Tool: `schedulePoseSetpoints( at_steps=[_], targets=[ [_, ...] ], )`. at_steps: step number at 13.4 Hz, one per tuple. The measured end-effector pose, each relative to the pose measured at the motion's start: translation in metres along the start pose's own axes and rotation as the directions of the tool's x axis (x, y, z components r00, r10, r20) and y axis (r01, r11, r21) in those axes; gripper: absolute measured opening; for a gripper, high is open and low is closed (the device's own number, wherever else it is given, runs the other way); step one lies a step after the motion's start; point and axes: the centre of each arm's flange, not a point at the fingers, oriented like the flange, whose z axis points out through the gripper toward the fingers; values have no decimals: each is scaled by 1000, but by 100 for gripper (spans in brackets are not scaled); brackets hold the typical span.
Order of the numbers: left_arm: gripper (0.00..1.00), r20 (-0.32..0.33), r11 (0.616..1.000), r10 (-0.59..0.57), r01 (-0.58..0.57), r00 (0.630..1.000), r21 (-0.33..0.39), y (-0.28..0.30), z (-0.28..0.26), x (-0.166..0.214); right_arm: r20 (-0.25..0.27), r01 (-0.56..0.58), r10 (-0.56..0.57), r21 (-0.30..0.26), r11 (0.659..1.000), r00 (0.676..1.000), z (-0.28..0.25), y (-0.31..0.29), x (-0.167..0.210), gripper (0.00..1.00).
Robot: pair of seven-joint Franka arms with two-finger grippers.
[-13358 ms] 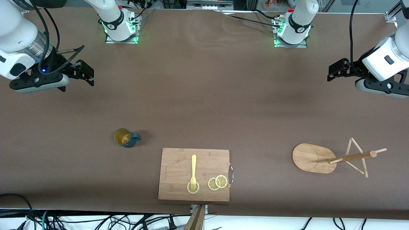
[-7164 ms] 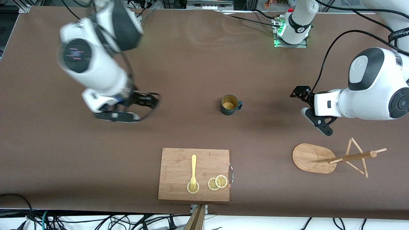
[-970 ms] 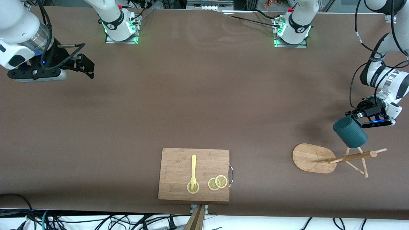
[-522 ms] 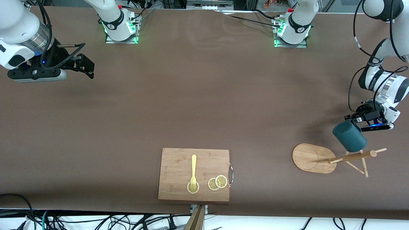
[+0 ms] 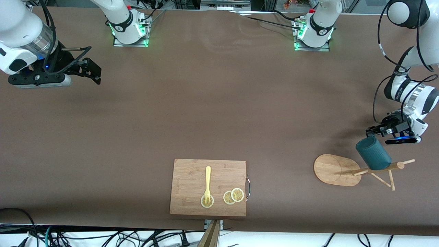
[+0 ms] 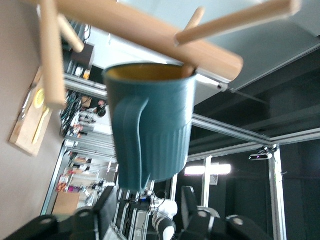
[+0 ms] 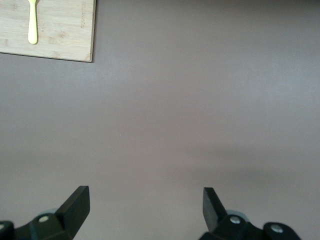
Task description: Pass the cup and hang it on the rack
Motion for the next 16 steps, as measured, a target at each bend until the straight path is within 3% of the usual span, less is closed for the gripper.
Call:
schedulePoseSetpoints(
  at_steps=[3, 6, 10, 12, 14, 16],
  targets=[
    [99, 78, 991, -21, 10, 997, 132, 14, -13, -11, 0, 0, 0, 0, 1000, 1000, 0, 0, 0, 100],
    [100, 178, 938, -61, -4, 982, 346, 56, -27, -38, -1, 0, 0, 0, 1000, 1000, 0, 0, 0, 100],
    [100, 258, 797, -198, 2, 946, 603, 114, -11, -73, -2, 0, 0, 0, 1000, 1000, 0, 0, 0, 100],
    [100, 262, 662, -287, -7, 921, 749, 152, 27, -83, -2, 0, 0, 0, 1000, 1000, 0, 0, 0, 100],
    [100, 218, 462, -346, -37, 912, 886, 202, 92, -93, -2, 2, -2, 0, 1000, 1000, 0, -1, 0, 100],
    [100, 195, 259, -346, -107, 918, 960, 241, 168, -111, -2, 10, -10, 0, 1000, 1000, 0, -5, -1, 100]
  ],
)
